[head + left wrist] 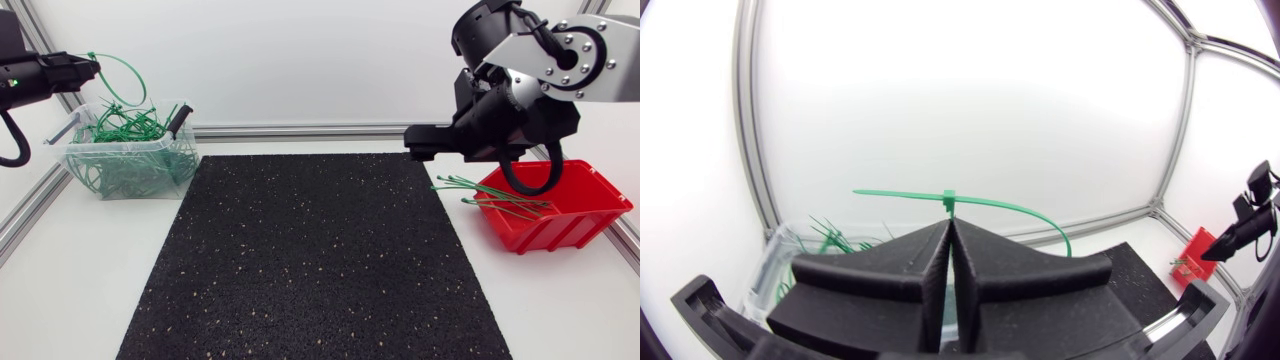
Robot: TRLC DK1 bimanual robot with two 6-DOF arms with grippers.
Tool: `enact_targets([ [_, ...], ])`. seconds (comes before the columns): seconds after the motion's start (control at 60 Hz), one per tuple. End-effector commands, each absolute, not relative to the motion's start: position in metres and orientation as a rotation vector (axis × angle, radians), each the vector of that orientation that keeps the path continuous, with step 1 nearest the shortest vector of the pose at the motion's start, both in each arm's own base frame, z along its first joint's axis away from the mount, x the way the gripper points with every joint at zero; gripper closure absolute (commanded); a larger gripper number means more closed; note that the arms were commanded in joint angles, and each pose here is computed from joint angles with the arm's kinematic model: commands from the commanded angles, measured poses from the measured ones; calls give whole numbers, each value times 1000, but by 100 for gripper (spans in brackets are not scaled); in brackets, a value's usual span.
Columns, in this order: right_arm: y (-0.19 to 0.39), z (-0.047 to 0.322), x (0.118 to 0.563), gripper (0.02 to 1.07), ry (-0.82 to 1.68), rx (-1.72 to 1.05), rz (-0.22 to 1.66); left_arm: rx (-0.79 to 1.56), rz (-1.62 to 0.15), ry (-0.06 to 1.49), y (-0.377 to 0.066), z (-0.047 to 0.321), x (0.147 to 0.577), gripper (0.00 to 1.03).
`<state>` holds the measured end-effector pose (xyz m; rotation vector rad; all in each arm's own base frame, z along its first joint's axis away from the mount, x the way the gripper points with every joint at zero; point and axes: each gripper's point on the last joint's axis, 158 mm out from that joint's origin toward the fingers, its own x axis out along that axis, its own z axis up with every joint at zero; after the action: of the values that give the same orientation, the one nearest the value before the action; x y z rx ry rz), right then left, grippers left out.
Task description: Take a green cable tie from the red box, thread the tail through the head to close it, then place it in the transparent bin on the left.
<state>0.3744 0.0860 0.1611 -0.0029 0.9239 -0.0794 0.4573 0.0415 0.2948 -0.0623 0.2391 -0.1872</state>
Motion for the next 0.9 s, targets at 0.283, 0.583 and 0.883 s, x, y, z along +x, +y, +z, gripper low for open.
enact_targets([
  [0.283, 55, 168, 369, 7, 765, -174, -123, 38, 70, 158, 161, 307, 525, 100],
  [0.583, 42, 165, 359, 7, 754, -183, -134, 94, 159, 282, 200, 237, 553, 22],
  [0.883, 29, 181, 353, 7, 702, -183, -146, 122, 102, 298, 148, 249, 523, 3],
])
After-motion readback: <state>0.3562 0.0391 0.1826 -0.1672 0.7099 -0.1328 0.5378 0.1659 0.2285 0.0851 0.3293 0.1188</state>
